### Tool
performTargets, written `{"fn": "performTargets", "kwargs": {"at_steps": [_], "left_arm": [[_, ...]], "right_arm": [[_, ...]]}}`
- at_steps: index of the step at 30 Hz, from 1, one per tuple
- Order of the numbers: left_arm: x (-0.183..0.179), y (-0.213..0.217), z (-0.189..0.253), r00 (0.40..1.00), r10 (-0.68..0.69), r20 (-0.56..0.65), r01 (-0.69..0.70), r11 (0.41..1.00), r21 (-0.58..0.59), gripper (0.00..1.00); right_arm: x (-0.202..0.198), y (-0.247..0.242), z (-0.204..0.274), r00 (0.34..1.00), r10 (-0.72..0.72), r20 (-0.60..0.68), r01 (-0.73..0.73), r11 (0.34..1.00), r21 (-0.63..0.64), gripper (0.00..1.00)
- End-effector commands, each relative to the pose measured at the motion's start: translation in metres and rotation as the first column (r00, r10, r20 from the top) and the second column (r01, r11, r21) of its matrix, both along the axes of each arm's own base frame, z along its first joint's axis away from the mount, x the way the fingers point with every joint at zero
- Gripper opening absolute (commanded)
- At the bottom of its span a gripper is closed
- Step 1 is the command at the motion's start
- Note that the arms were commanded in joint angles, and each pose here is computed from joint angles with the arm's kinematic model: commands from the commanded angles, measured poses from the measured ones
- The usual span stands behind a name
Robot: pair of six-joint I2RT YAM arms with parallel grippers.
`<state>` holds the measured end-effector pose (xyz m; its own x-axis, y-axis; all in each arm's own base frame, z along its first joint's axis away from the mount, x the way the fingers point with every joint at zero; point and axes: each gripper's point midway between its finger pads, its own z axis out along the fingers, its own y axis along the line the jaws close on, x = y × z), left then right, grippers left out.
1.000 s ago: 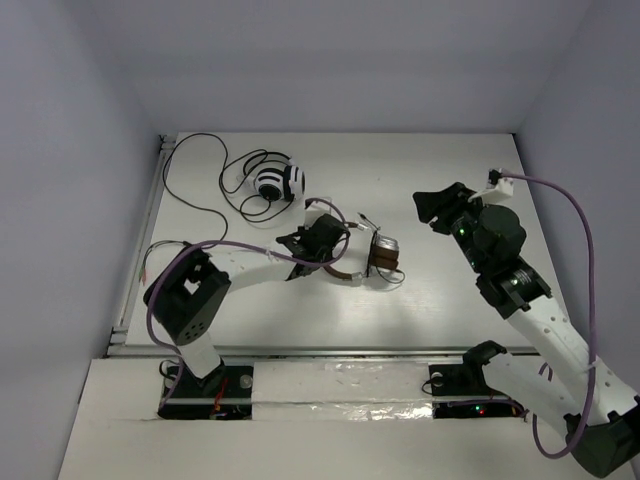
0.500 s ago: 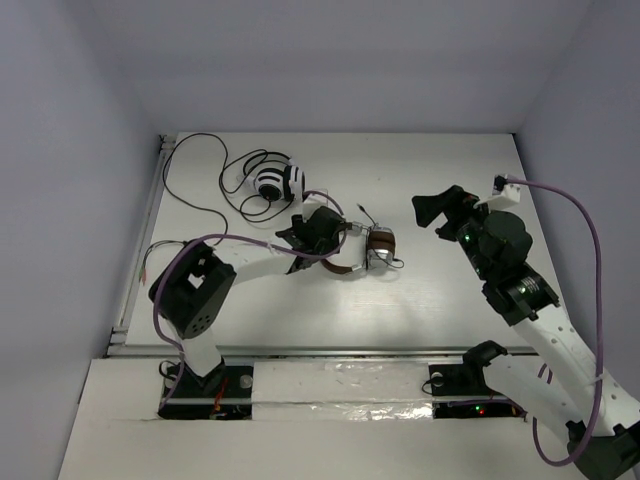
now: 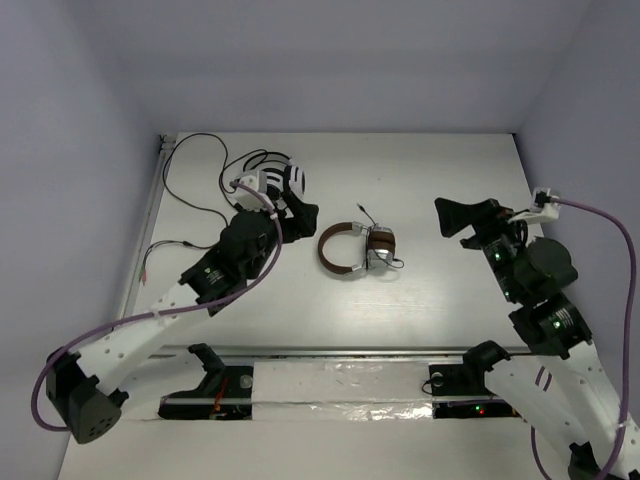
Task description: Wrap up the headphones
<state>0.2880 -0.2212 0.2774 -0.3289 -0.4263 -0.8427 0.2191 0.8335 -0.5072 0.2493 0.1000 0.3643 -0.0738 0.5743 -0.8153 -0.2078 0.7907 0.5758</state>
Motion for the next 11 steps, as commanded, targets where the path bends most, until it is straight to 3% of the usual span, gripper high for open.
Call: {"fn": "performTargets", "kwargs": {"at_steps": [1,11], "left_arm": [[-0.017,0.005,-0.014,0.998,-0.054,-0.035,0.054,0.998,0.009,0.8],[-0.042,0.02,0.005,0.994,-0.101,0.042,0.102,0.994,-0.033,0.81]], "right_arm": [[-0.016,-0.006,0.026,0.998,0.007,0.069,-0.008,1.0,0.027,1.0],[-0.031,-0.011,0.036,0.993,0.011,0.115,-0.021,0.996,0.084,1.0]]}}
